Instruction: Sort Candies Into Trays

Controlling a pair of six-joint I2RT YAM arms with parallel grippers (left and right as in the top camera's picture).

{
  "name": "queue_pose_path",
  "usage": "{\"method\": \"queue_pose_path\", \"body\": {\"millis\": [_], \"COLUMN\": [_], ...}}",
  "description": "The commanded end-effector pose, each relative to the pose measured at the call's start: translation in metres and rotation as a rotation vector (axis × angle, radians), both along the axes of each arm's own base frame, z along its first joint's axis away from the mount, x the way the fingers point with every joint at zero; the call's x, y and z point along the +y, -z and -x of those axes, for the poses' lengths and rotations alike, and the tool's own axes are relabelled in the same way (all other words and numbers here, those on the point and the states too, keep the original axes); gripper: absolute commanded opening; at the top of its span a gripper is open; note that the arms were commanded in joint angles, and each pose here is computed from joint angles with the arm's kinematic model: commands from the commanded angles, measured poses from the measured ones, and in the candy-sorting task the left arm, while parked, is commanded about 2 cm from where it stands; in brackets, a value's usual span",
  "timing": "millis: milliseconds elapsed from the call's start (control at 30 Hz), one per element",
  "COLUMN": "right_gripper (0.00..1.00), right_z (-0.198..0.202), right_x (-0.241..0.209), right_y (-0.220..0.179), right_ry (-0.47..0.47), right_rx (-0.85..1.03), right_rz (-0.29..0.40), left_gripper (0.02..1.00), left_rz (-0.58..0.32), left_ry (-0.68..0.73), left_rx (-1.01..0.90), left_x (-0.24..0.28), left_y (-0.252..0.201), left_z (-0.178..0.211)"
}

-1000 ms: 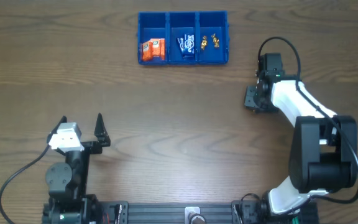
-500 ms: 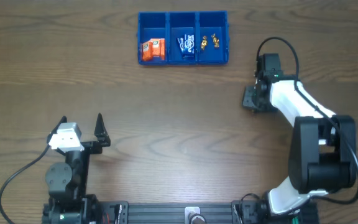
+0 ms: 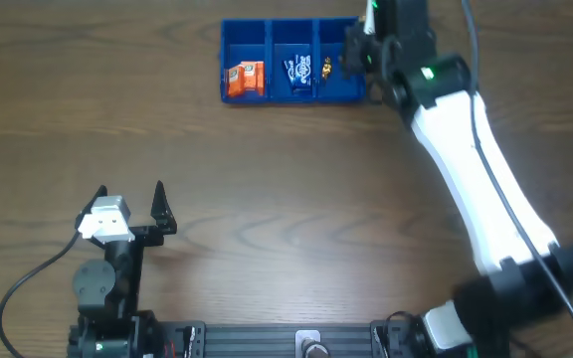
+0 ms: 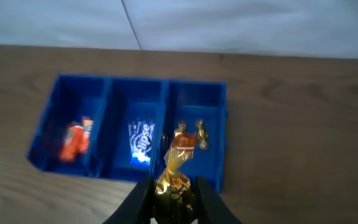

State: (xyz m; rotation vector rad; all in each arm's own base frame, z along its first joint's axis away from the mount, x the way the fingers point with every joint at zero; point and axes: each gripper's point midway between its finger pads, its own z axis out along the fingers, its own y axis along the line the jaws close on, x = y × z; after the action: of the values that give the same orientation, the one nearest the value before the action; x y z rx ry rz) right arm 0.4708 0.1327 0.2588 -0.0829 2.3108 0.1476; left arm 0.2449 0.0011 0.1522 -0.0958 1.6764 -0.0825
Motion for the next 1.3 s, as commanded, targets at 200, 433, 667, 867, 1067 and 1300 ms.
{"method": "queue_pose_path", "body": {"millis": [200,433,667,867,1067,1300], "right_gripper": [0.191,0.196,0.724,0.998,1.0,0.998], "right_z": [-0.079,-0.082,-0.084,-0.074,0.0,0.135], "right_x": [0.016,0.009,-0.001,-0.018,-0.082,-0.136], "right_y": [0.107,0.119,0.121,0.075,-0.024,-0.021], "right_ry": [0.011,0.027,0.043,0.091,0.115,0.167], "right_rx": [0.149,0.168,0.173,0.09,-0.136,-0.418], "right_rz": [0.07,0.074,0.074,0.112,0.158,0.071], "left_gripper": [0.998,0.998,0.998,0.998,0.998,0.998], "left_rz": [-0.012,-0.012,-0.012,-0.012,-0.012,-0.012], "left_ry": [0.011,0.011,0.011,0.011,0.011,0.011], "left_rx": [0.052,0.052,0.052,0.052,0.052,0.052], "left_x": [-0.001,-0.001,-0.001,-0.001,-0.001,-0.001], "left_y": [0.016,0.016,0.016,0.016,0.016,0.016], "left_z": [0.001,0.001,0.001,0.001,0.001,0.001]}}
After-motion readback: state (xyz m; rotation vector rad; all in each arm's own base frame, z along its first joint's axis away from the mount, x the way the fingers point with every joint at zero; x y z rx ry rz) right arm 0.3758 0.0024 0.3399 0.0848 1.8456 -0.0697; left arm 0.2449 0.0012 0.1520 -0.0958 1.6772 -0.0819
